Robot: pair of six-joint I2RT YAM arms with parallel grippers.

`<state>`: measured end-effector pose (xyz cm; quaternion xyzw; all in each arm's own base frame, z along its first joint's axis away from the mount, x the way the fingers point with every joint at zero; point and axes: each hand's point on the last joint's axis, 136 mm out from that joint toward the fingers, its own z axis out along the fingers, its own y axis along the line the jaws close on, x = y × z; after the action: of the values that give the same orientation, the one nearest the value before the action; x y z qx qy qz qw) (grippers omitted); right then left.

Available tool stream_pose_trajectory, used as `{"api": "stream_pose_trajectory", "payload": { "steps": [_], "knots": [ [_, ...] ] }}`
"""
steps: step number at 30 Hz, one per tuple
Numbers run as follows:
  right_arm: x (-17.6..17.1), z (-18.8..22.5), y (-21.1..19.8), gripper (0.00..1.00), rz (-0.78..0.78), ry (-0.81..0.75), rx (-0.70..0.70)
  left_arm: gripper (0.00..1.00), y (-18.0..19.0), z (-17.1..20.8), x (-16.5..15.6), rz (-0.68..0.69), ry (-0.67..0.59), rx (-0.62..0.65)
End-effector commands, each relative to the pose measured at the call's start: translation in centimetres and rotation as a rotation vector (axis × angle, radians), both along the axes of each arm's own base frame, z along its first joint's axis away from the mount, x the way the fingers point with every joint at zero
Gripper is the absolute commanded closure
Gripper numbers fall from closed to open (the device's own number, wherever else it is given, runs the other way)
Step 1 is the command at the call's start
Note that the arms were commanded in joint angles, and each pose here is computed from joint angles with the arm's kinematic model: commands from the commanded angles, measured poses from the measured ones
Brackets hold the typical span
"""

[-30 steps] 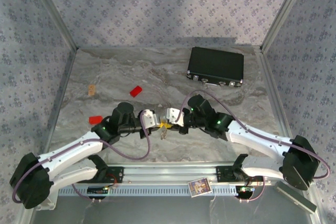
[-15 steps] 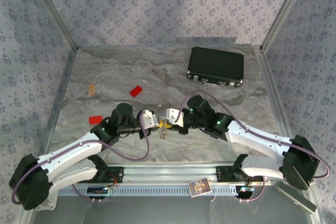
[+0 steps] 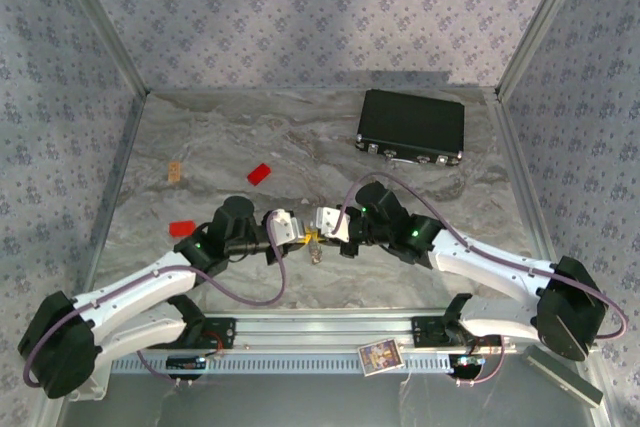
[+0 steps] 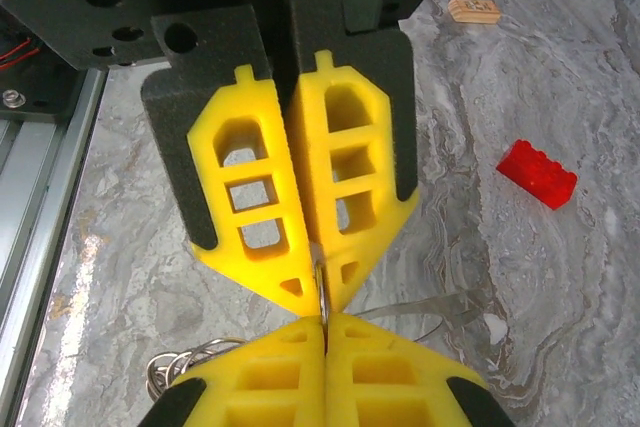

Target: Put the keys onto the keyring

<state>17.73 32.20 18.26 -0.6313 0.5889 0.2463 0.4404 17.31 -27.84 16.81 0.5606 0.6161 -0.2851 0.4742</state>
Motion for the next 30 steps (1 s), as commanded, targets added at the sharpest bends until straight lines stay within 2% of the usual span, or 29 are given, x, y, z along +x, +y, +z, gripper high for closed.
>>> {"api": "stream_pose_trajectory", "payload": {
  "steps": [1, 5, 10, 11, 13, 16, 18, 22, 26, 30],
  "knots": [
    [-0.4, 1.7, 0.8, 1.00, 0.031, 0.010, 0.053, 0.88, -0.8, 1.6, 0.0, -0.023, -0.029, -0.046],
    [-0.5, 1.6, 0.9, 1.00, 0.032, 0.014, 0.051, 0.89, -0.9, 1.8, 0.1, -0.024, -0.030, -0.052],
    [-0.1, 1.2, 0.7, 1.00, 0.014, 0.020, 0.046, 1.00, -0.8, 2.3, 0.1, -0.017, -0.037, -0.060],
    [0.2, 1.3, 0.6, 0.95, -0.002, 0.019, 0.050, 1.00, -0.8, 2.4, 0.1, -0.013, -0.035, -0.063],
    [0.6, 1.9, 0.3, 0.74, -0.032, 0.028, 0.066, 1.00, -0.6, 2.7, 0.4, 0.011, -0.035, -0.070],
    [1.0, 3.0, -0.9, 0.66, -0.086, 0.049, 0.115, 1.00, -0.5, 3.0, 0.4, 0.015, -0.037, -0.072],
    [1.5, 3.2, -1.9, 0.64, -0.150, 0.073, 0.143, 1.00, -0.4, 3.2, 0.5, 0.021, -0.038, -0.070],
    [3.6, 2.0, -4.7, 0.66, -0.408, 0.151, 0.190, 1.00, -0.1, 3.2, 0.7, 0.051, -0.020, -0.060],
    [6.0, -0.1, -8.1, 0.70, -0.792, 0.363, 0.221, 1.00, 0.3, 3.5, 1.6, 0.125, -0.006, -0.078],
    [6.4, -2.4, -10.4, 0.69, -1.083, 0.573, 0.198, 1.00, 0.5, 3.7, 2.3, 0.182, 0.022, -0.099]
  ]
}}
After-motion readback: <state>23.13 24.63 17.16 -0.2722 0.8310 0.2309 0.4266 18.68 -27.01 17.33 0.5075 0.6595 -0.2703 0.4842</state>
